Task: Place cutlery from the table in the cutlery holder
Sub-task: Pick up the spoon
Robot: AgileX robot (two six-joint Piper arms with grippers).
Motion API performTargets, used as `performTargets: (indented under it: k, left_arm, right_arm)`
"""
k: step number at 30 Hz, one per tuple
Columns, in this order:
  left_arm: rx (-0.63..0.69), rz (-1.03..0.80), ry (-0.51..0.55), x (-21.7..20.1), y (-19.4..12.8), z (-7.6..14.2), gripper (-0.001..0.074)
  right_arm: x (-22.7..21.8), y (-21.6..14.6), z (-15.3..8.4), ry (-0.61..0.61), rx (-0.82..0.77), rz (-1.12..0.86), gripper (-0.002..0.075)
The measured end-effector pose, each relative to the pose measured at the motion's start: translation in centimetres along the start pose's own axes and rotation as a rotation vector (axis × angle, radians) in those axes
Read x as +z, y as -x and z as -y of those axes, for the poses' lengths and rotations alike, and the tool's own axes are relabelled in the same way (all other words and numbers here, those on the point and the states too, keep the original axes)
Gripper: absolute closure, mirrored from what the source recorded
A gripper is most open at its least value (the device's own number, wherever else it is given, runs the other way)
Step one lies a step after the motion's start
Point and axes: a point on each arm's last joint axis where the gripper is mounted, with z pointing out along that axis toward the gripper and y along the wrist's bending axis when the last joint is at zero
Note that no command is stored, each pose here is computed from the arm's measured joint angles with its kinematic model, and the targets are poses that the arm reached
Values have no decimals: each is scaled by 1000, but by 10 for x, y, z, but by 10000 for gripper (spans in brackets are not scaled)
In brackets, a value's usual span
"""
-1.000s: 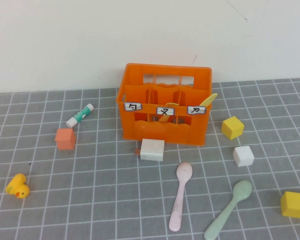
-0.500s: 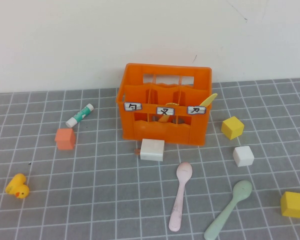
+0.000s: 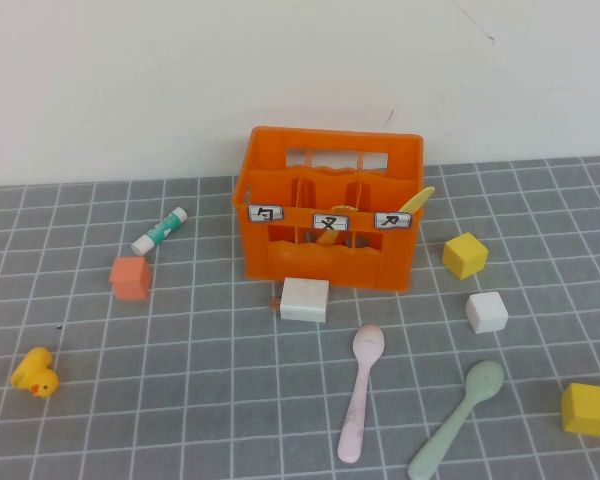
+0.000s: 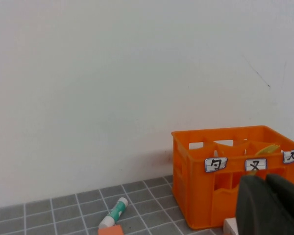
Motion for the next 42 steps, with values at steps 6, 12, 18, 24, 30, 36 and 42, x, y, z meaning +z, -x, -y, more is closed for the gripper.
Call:
performTargets:
  k: [6, 12, 18, 24, 30, 36, 42]
  left_arm:
    - [30, 1, 3, 0, 0, 0, 735]
    - [50, 6, 3, 0, 1, 0, 735]
    - [53, 6, 4, 0, 1, 0, 735]
    - [55, 7, 3, 0, 1, 0, 735]
    - [55, -2, 6, 0, 0, -1, 735]
    - [55, -3, 7, 0, 0, -1, 735]
    - [55, -3, 7, 0, 0, -1, 735]
  right_arm:
    - [0, 0, 0, 1, 3, 2, 729]
    - [0, 0, 0, 2, 5, 3, 729]
    - [0, 0, 0, 2, 5, 3, 729]
    - [0, 0, 0, 2, 5, 3, 729]
    - [0, 0, 0, 2, 3, 3, 729]
    - [0, 0, 0, 2, 3, 3, 729]
    - [0, 0, 0, 2, 5, 3, 729]
